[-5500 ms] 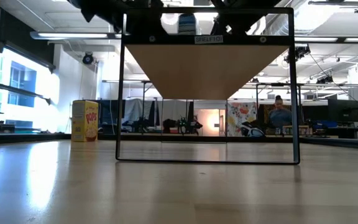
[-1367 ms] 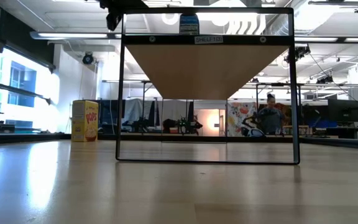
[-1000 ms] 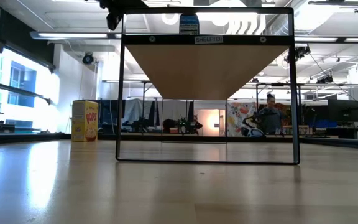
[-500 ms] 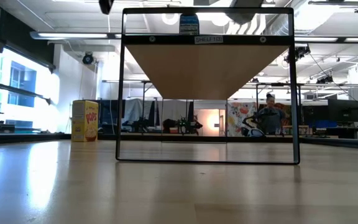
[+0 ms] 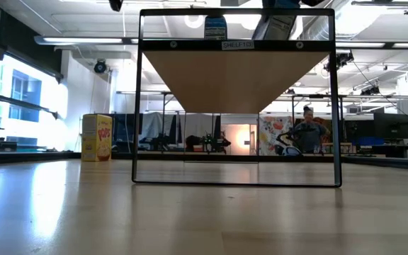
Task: Stack cereal on shelf
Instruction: Put the blue cereal box on the shelf
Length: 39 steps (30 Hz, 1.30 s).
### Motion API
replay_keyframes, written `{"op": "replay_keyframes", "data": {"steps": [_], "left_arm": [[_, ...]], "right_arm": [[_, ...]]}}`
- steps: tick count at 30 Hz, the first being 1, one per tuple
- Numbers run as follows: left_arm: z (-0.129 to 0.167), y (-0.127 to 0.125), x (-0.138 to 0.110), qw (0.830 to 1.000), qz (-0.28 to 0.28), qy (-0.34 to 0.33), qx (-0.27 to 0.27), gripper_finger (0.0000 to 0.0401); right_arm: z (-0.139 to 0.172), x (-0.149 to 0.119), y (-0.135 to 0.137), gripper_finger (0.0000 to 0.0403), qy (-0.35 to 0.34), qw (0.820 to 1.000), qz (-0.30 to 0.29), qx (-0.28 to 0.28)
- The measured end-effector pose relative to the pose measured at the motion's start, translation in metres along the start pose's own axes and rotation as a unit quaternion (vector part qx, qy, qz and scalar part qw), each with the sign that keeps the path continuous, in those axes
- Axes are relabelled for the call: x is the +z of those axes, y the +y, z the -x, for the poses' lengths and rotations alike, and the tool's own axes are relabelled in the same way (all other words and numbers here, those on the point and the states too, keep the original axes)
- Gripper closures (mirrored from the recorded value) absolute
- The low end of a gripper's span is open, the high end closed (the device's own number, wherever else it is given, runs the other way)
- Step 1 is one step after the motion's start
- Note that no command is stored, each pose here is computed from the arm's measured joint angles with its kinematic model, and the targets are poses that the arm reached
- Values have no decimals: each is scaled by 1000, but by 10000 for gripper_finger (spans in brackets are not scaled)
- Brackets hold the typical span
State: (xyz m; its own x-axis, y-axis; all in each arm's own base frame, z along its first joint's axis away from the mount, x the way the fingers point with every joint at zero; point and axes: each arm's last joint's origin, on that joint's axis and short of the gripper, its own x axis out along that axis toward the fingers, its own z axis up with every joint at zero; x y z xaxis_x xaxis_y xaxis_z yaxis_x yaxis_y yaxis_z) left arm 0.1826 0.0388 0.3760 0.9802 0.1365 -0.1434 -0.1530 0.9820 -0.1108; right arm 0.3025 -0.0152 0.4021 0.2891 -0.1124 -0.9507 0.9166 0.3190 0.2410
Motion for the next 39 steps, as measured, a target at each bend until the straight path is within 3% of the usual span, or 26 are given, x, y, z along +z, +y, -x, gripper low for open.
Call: {"op": "replay_keyframes", "data": {"steps": [18, 31, 39], "left_arm": [[0, 0, 0, 1000, 0, 0, 1, 401], [0, 0, 0, 1000, 0, 0, 0, 401], [0, 0, 0, 1000, 0, 0, 0, 401]], "right_arm": [[-22, 4, 11, 297, 6, 999, -27, -29], [-24, 5, 12, 170, 10, 999, -23, -30], [-22, 10, 11, 144, 2, 1000, -8, -16]]}}
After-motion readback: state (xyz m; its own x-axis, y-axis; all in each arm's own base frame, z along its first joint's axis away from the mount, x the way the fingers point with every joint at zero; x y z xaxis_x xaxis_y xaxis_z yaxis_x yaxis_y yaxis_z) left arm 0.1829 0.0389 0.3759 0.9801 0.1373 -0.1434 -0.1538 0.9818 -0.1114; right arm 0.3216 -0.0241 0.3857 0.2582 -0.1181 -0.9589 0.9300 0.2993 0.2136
